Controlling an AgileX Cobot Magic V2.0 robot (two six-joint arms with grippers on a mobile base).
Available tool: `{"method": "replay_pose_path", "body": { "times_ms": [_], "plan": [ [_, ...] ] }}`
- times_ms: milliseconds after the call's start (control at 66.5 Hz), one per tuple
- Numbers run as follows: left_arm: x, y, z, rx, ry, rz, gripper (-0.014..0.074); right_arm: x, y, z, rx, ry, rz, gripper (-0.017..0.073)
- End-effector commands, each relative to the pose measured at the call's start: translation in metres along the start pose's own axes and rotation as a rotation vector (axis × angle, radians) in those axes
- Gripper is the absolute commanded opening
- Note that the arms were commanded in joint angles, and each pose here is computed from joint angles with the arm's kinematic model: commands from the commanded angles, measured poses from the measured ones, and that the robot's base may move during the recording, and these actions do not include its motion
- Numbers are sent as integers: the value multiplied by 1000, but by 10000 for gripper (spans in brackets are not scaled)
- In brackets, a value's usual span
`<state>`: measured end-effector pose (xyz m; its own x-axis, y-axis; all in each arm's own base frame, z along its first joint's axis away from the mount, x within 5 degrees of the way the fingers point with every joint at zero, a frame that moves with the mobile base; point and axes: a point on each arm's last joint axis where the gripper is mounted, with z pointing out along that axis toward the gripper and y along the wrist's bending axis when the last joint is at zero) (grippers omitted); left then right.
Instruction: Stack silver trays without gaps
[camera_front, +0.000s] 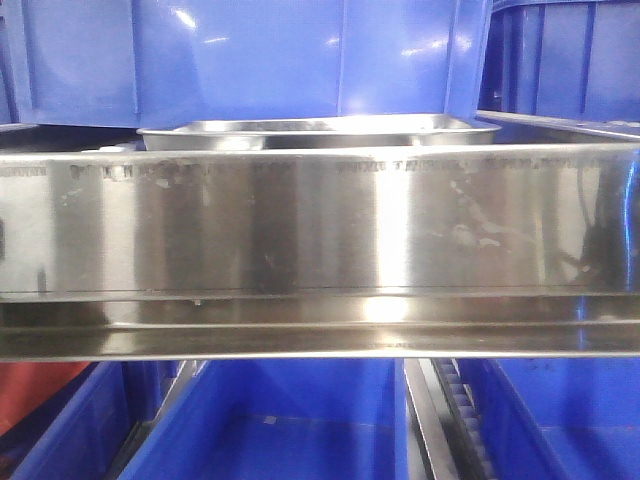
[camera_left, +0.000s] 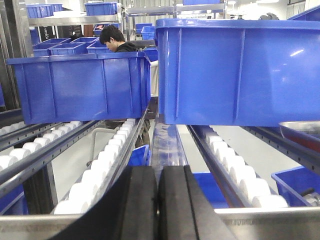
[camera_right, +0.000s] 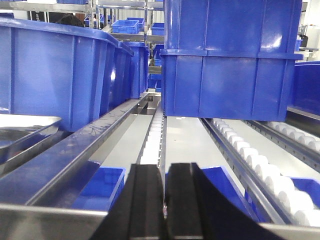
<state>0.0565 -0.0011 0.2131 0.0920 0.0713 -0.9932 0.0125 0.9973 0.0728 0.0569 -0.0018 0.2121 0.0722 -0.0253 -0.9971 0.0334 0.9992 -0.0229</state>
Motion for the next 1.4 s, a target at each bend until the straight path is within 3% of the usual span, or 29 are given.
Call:
{"method": "replay_pose_path", "body": {
  "times_ms": [0,150,421,541,767,872,962,1112,1383],
  "plan": [
    [-6,0,-1,-3,-66,-5,4,-7,0,-1,2,-83,1,-18],
    [-22,1,-3,-7,-235,-5,4,-28,-1,-5,14,-317,1,-18],
    [-86,6,-16,-21,-302,5,4,-104,-3,-25,12,-435,2,-18],
    [-113,9,-13,-23,-193,4,4,-132,-3,-21,5,-336,1,-18],
    [-149,13,17,-18,61,2,4,-164,-3,21,-11,-5,-1,-18],
    [-154,14,40,-12,256,1,4,-171,-3,49,-19,175,-1,-18],
    [-151,14,60,-6,431,1,4,-173,-2,69,-26,338,-2,-18],
    [-142,14,95,2,527,3,4,-173,-2,102,-38,589,-2,-18],
    [-116,12,134,14,638,5,4,-159,-1,137,-40,686,-1,-18]
  ]
}}
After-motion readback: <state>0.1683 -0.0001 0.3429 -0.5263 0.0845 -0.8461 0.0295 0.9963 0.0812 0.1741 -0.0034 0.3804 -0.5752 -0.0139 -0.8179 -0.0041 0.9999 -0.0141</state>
